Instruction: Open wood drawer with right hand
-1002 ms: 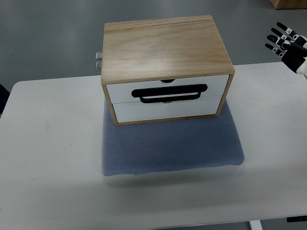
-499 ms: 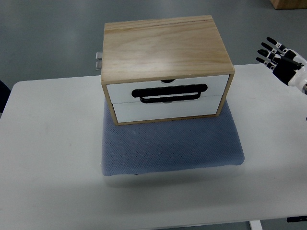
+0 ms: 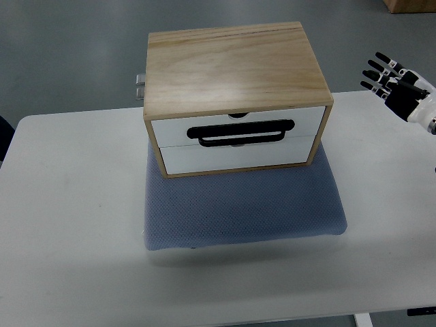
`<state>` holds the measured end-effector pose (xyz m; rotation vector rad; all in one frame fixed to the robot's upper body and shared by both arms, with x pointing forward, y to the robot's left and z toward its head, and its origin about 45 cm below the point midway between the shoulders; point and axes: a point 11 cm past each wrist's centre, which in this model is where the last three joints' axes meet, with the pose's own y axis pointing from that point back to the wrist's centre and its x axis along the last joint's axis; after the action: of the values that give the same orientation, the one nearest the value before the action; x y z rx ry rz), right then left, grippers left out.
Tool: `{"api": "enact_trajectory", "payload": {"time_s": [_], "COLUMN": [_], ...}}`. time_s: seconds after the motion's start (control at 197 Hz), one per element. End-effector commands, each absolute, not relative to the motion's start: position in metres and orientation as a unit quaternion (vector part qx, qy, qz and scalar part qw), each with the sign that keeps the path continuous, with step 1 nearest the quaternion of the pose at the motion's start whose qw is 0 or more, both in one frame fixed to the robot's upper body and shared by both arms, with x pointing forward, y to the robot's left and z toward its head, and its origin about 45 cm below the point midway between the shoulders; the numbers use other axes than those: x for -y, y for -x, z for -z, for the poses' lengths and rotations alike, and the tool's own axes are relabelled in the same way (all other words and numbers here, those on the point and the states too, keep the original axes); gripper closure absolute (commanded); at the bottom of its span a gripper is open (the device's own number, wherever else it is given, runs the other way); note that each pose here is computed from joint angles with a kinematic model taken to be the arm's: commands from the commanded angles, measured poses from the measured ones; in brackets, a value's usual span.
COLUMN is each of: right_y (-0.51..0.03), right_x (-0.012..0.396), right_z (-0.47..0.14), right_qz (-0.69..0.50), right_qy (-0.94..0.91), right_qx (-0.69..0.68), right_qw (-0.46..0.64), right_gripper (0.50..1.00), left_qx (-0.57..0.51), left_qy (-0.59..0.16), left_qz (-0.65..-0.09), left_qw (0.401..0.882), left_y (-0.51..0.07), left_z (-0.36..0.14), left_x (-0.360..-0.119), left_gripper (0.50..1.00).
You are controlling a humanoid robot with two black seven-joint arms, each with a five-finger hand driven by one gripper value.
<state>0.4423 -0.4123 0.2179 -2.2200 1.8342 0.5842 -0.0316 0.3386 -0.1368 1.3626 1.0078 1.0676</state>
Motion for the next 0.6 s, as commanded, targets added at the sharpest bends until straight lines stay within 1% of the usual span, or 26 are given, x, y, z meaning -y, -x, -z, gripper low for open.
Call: {"api": "enact_trajectory", "payload": {"time_s": [0.0, 0.595], "right_y": [-0.4423, -0.4438], "right_x": [0.4142, 0.4140], "right_z": [-0.2194, -0.2248], "right_qz": [-0.197, -0.193], "right_qy": [0.750, 0.756], "right_qx": [-0.622, -0.616], "right_qw": [0.105, 0.109], "right_gripper": [0.556, 0.556], "left_qx": [-0.424, -0.424], "left_qy": [-0.573, -0.573], "left_qz": [-0.448, -0.449], "left_qw": [0.539, 0.539], "left_y": [0.0322, 0.0321], "left_z": [0.1368, 0.1368], "left_x": [-0.3386, -0.3386], "left_gripper": [0.500, 0.500]}}
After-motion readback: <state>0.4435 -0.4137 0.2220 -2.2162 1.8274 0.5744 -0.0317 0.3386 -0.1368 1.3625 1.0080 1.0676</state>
